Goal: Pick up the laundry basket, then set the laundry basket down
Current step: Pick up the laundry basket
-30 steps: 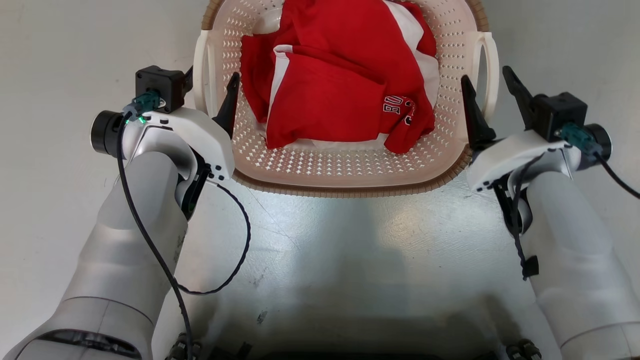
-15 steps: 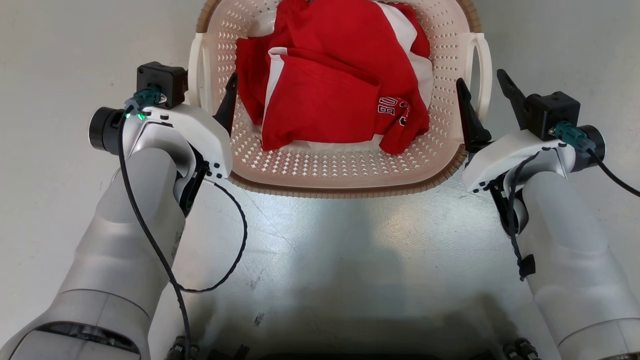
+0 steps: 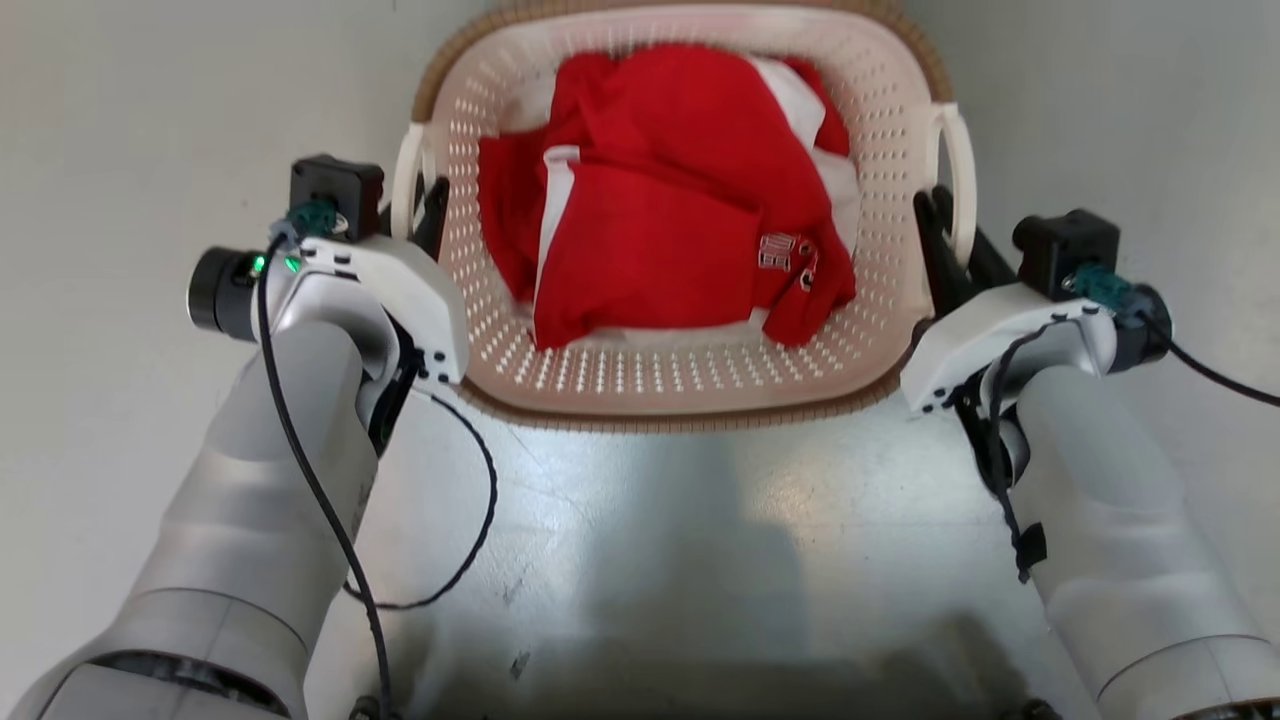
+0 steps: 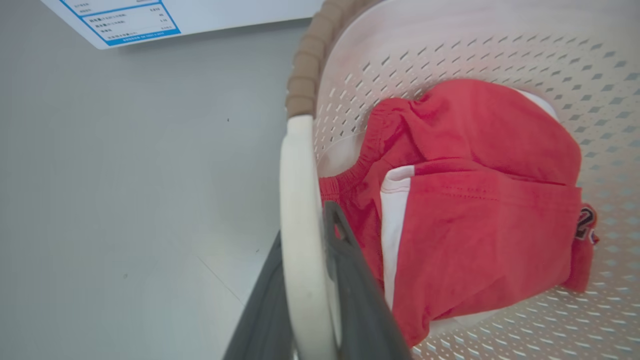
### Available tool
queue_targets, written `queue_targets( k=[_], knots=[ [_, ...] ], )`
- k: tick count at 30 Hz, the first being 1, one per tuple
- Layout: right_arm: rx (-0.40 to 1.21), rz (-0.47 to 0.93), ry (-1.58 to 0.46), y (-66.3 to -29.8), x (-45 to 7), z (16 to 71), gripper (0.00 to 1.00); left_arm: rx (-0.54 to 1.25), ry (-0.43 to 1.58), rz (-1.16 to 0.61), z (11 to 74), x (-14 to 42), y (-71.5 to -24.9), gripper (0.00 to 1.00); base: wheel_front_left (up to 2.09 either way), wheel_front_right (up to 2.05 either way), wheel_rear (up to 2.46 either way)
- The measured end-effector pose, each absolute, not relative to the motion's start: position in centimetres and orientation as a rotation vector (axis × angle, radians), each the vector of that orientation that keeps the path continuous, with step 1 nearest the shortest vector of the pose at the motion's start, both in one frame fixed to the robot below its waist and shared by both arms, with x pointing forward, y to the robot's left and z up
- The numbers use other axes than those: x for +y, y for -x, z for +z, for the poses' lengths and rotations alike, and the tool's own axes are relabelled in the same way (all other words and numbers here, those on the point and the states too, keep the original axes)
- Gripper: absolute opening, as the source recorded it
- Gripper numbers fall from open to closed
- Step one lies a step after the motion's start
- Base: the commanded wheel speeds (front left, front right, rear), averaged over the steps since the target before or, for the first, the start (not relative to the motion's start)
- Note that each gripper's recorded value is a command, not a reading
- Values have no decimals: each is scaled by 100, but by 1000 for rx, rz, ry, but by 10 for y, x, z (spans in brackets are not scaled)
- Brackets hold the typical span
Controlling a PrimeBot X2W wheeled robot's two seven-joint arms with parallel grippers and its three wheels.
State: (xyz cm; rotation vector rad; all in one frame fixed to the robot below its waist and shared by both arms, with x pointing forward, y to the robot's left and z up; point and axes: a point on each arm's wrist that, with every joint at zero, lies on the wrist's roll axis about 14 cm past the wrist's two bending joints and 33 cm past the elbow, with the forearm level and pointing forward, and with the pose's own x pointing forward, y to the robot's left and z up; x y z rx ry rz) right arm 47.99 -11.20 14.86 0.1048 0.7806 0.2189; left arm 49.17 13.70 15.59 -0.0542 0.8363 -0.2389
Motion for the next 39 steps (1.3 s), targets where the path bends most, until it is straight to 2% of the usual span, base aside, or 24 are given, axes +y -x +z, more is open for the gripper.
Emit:
queue_targets(
  k=[12, 19, 25, 39],
  knots=[
    [849, 250, -117, -453, -105, 185, 0, 854, 32, -261, 194, 133, -466, 0, 0, 0, 0],
    [892, 270, -124, -445, -103, 227, 0, 860, 37, -278, 225, 125, -444, 0, 0, 0, 0],
    [932, 283, -147, -410, -100, 263, 0, 876, 31, -292, 251, 125, -412, 0, 0, 0, 0],
    [878, 279, -149, -368, -107, 318, 0, 815, -13, -365, 303, 109, -385, 0, 0, 0, 0]
  ],
)
